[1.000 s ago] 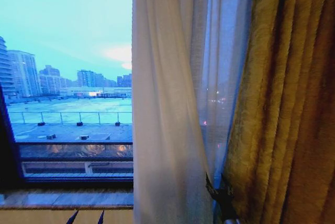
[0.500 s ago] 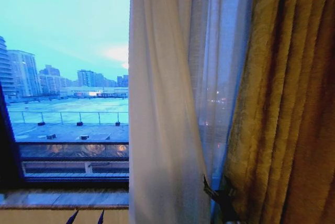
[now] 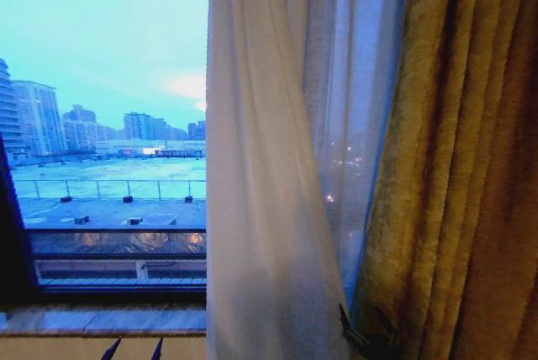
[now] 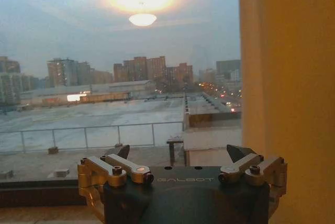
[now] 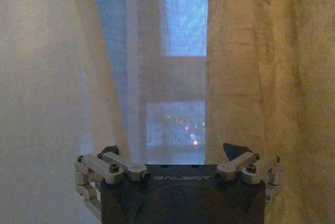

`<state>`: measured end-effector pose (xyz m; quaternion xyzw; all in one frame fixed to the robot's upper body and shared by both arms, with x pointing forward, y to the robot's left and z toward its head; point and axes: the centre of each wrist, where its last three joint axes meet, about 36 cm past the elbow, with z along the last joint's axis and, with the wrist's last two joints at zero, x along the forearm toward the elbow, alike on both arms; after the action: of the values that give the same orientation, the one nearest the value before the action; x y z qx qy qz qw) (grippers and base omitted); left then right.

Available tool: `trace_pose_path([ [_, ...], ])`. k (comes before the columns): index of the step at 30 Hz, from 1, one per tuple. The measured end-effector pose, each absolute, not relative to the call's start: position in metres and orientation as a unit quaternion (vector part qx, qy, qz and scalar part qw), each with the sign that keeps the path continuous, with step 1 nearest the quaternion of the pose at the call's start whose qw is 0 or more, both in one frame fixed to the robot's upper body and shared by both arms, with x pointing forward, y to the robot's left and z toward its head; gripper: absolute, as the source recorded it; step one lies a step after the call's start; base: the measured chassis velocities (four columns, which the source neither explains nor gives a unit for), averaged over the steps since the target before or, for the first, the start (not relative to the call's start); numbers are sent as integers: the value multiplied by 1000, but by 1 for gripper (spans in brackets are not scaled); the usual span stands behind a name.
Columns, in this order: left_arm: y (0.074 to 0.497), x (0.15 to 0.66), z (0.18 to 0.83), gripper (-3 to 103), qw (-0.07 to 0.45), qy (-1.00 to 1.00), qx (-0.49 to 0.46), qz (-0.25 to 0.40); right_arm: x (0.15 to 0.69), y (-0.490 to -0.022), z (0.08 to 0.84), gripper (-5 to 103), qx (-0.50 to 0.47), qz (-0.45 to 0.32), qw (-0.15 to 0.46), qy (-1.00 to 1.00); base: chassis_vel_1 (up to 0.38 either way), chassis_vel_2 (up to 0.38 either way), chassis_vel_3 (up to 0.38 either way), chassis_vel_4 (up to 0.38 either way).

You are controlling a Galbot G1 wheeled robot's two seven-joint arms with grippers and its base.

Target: Open the curtains by pulling them apart, changing their state from closed to fully open.

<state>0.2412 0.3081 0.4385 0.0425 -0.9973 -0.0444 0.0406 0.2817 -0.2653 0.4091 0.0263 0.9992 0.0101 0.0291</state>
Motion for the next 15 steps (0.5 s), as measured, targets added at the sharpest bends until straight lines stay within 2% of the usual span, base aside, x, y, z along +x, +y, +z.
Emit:
trace_pose_path([
  [5, 312, 244, 440, 100, 41, -997, 49, -40, 266, -263, 414, 100, 23, 13, 19, 999, 0, 0, 0, 0],
  [15, 315, 250, 438, 100, 42, -997, 49, -36, 276, -263, 421, 100, 31, -3, 38, 999, 0, 0, 0, 0],
])
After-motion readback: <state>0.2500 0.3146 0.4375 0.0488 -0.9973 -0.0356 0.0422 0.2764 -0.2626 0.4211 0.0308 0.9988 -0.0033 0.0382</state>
